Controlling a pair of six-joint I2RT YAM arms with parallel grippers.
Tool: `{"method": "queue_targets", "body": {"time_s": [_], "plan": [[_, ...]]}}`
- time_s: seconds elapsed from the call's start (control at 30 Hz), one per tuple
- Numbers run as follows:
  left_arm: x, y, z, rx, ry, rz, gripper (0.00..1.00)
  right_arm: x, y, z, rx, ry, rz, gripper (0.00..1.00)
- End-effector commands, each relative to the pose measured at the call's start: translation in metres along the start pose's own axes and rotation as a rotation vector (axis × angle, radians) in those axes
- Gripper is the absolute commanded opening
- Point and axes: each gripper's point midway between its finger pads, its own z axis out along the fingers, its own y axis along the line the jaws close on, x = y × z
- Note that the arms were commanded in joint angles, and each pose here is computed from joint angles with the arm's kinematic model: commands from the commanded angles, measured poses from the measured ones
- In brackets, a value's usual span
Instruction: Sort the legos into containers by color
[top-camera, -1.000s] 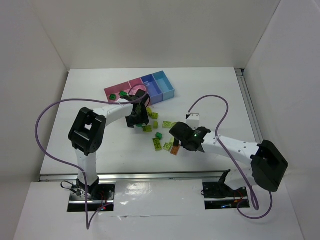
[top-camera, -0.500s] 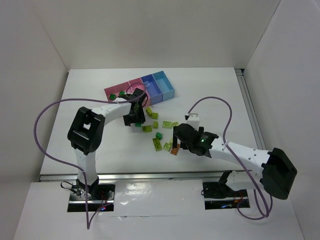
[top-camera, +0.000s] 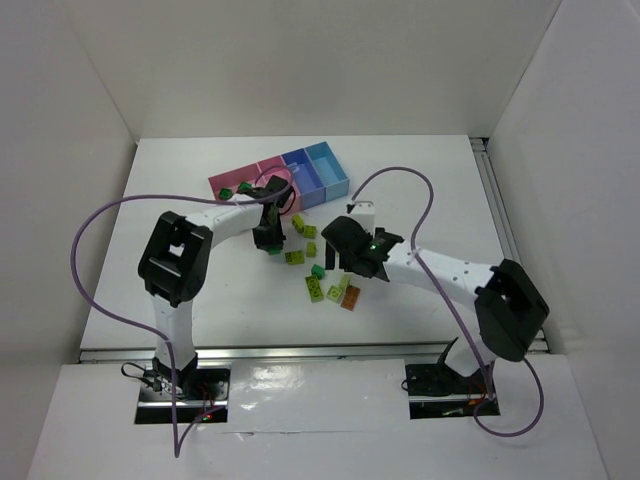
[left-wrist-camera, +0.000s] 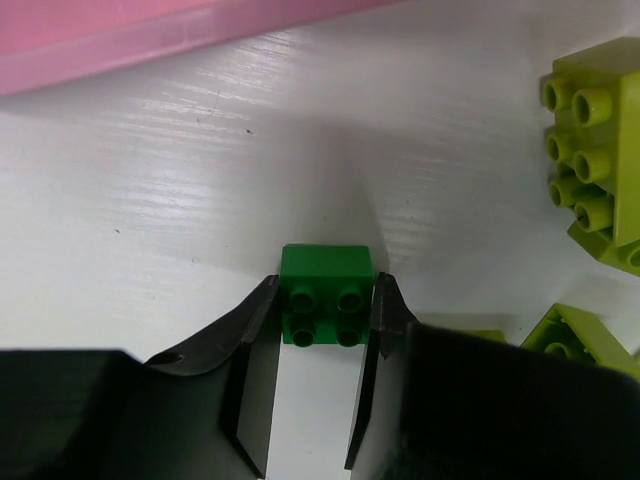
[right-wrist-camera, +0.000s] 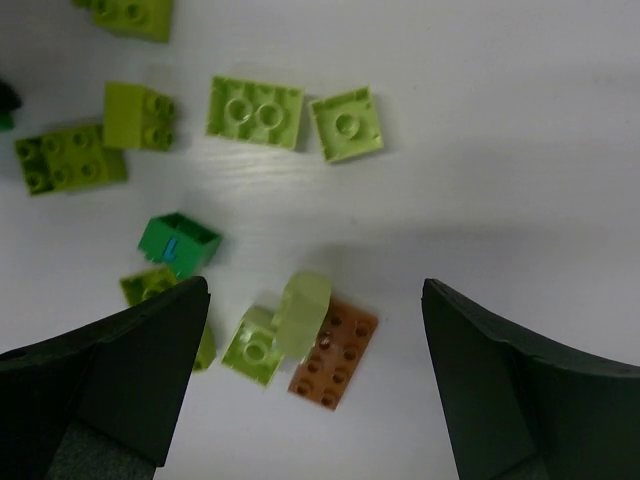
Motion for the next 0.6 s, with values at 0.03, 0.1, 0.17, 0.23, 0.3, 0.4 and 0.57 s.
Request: {"method": "queue_targets", "body": {"time_s": [0.03,0.1,0.17,0.23,0.3,0.4,0.57], "plan": [[-0.01,-0.004,-0.017,0.013,-0.007,0.029,0.2,-0.02,-0.022,0.034,0.041,0.036,-0.04,0.94],[-0.018,-0.002,-0.025,0.017,-0.017,0.031,0.17,-0.017,-0.022,0.048,0.027,0.072,-0.07,0.94],[-0.027,0.0,-0.037,0.022,-0.029,0.03,0.15,-0.023,-0.017,0.056,-0.004,0.076,-0.106,0.94],[-0.04,-0.004,-0.052,0.034,-0.061,0.022,0.15,-0.018,-0.015,0.065,-0.004,0.096,-0.135,0.92],[-0.053,0.004,-0.067,0.033,-0.091,0.005,0.15,-0.013,-0.014,0.077,-0.004,0.123,-0.154,0.91],[-0.071,0.016,-0.08,0.02,-0.113,-0.018,0.15,-0.012,-0.012,0.088,-0.007,0.138,-0.169,0.9],[-0.095,0.042,-0.095,0.012,-0.155,-0.075,0.15,-0.009,-0.014,0.108,0.014,0.156,-0.171,0.86]]}}
